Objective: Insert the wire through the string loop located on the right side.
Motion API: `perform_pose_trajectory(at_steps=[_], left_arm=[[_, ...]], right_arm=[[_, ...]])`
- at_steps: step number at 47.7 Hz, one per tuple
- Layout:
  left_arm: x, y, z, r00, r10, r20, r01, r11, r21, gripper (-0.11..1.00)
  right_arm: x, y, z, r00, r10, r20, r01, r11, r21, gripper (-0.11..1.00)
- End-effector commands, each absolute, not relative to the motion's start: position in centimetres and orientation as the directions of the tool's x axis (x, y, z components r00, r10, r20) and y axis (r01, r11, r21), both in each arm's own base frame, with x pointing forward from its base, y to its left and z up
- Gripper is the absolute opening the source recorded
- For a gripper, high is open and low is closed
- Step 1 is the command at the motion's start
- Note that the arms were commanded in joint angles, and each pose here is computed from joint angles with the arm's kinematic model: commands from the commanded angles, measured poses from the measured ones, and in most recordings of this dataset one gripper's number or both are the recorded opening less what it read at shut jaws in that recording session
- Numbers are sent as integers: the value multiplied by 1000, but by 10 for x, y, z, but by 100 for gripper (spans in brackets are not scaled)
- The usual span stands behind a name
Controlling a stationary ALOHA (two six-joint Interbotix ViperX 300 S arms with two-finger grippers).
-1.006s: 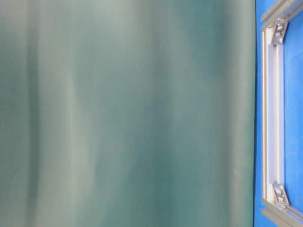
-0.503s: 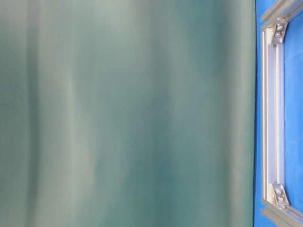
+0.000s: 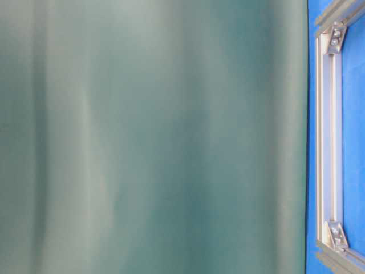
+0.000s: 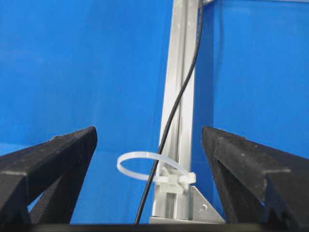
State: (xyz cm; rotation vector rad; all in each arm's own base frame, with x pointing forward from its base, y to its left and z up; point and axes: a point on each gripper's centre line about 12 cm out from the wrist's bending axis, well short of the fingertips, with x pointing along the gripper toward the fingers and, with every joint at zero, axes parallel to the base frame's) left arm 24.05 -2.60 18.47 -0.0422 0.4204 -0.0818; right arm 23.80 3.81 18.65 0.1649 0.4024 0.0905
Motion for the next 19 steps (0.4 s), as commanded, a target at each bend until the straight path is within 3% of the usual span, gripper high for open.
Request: perform_pose_trajectory(at_steps=[1,19], left_arm=[[245,-25,193,920,-85,-382,68,996,-57,75],[245,-25,192,920,-83,-382,66,996,-57,75]], right_arm=[[243,39,194,925,120,-361,-59,982,177,93],[243,39,194,925,120,-361,-59,982,177,93]])
